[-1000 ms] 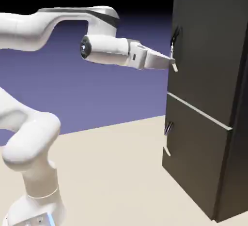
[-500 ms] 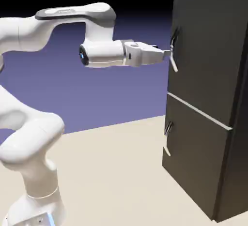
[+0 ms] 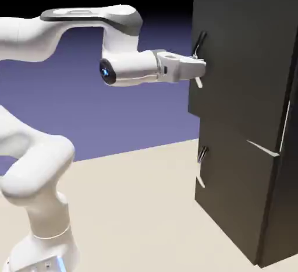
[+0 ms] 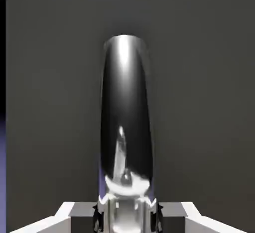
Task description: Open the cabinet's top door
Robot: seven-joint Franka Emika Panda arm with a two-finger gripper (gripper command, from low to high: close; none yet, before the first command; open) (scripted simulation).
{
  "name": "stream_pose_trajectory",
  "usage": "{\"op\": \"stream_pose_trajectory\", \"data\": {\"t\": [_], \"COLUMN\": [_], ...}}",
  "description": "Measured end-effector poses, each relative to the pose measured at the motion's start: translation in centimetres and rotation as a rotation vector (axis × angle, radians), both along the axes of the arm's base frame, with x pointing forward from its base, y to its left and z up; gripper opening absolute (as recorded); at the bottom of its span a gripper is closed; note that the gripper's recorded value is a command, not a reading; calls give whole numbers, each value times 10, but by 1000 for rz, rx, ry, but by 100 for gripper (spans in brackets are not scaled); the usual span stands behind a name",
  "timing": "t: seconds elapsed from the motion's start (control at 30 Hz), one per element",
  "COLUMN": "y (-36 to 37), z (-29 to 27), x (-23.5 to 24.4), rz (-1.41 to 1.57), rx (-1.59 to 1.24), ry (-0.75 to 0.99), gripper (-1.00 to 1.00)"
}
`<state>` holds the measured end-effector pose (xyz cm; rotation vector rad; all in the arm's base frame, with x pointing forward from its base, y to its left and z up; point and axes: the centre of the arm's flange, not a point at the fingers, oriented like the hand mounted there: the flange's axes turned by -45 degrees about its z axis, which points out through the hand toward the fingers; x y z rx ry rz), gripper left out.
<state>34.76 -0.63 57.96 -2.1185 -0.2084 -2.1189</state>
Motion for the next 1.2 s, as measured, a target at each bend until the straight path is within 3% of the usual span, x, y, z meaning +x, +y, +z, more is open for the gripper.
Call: {"op": "stream_pose_trajectory", "data": {"t": [0.63,1.2], "y": [-118,-263], "z": [0,0], "x": [-93,-122], "rz": [475,940], "rx": [0,0], "ry": [0,0], "gripper": [-100,-100]}}
